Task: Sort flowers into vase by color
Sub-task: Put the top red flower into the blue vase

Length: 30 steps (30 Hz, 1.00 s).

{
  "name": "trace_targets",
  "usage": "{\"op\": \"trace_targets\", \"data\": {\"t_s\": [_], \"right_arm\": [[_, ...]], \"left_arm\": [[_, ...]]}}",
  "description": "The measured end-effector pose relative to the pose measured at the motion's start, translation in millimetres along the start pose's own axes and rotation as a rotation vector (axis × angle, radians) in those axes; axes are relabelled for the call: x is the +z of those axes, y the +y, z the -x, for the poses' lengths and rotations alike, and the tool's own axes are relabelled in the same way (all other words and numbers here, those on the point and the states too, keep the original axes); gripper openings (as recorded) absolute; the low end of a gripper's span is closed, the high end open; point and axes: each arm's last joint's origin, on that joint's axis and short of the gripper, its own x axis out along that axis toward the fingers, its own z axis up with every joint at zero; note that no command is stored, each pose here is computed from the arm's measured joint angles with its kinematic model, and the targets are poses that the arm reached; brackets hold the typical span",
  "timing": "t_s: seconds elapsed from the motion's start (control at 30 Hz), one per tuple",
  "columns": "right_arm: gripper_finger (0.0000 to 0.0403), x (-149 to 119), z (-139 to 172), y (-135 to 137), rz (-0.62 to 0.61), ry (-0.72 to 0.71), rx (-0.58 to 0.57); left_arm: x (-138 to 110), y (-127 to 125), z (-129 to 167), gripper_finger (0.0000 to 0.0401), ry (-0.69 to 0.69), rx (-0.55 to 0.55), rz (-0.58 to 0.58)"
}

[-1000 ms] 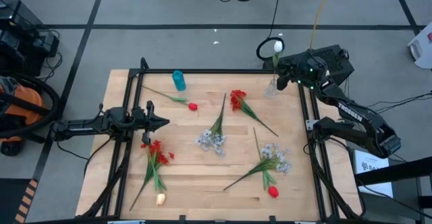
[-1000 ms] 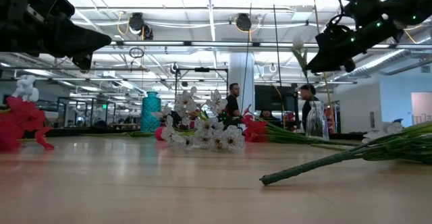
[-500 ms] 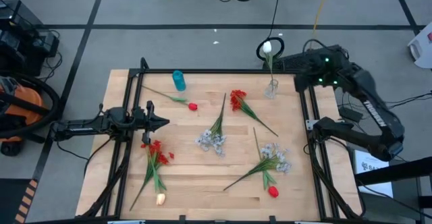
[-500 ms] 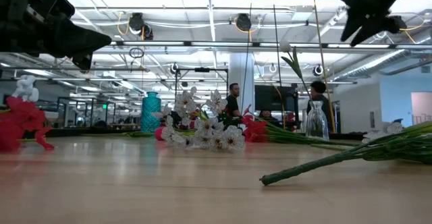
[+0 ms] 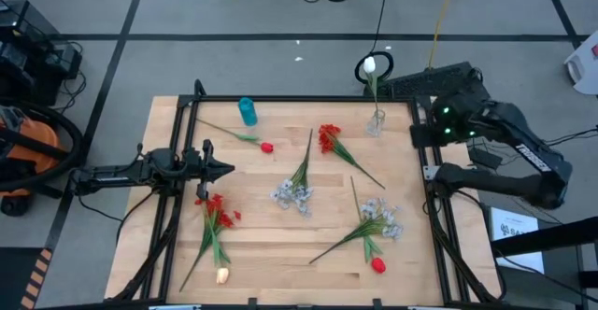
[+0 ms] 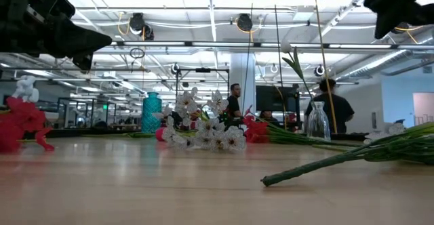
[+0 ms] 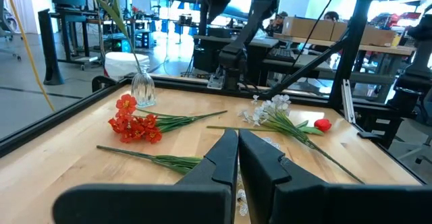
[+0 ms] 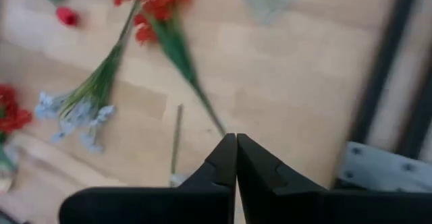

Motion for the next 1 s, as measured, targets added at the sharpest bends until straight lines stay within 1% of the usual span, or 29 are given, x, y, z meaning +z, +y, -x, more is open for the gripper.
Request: {"op": "trace_targets", "data": {"t_s": [0.17,0.2,0.27,0.4,0.43,0.5,0.63,0.73,0.8,0.9,1.0], "right_arm": [[0.0001,-3.0,-40.7,33.0,0.088,0.007,0.068],[0.0001,-5.0,-48.8,40.3,0.110,0.018,0.077],[0.0001,-10.9,-61.9,54.1,0.150,0.041,0.077],[0.0000,-27.3,-84.9,74.8,0.198,0.116,0.013],[0.0000,-31.9,-88.7,78.5,0.205,0.134,0.004],[0.0000,-41.0,-95.8,84.9,0.217,0.166,-0.020],[0.0000,-58.0,-104.7,93.6,0.240,0.241,-0.042],[0.0000,-69.5,-108.6,97.8,0.279,0.287,-0.053],[0.0000,-75.8,-110.1,99.7,0.305,0.309,-0.056],[0.0000,-82.2,-111.0,101.3,0.330,0.331,-0.058],[0.0000,-86.2,-110.6,102.0,0.351,0.337,-0.057]], "left_arm": [[0.0,0.0,0.0,0.0022,0.000,0.000,0.003],[0.0,-0.1,0.0,0.0022,0.000,-0.005,0.023],[1.9,-0.3,0.0,0.0022,-0.020,-0.006,0.122],[6.3,0.5,0.2,0.0022,-0.072,0.021,0.357],[7.5,0.6,0.3,0.0022,-0.087,0.024,0.397],[8.1,0.9,0.4,0.0022,-0.097,0.030,0.440],[9.2,0.7,0.5,0.0022,-0.107,0.023,0.446],[14.2,0.4,1.1,0.0022,-0.160,0.016,0.439],[15.1,1.7,1.3,0.0022,-0.181,0.063,0.393],[15.3,2.2,1.2,0.0022,-0.168,0.088,0.318],[19.6,3.1,0.6,0.0013,-0.137,0.144,0.346]]}}
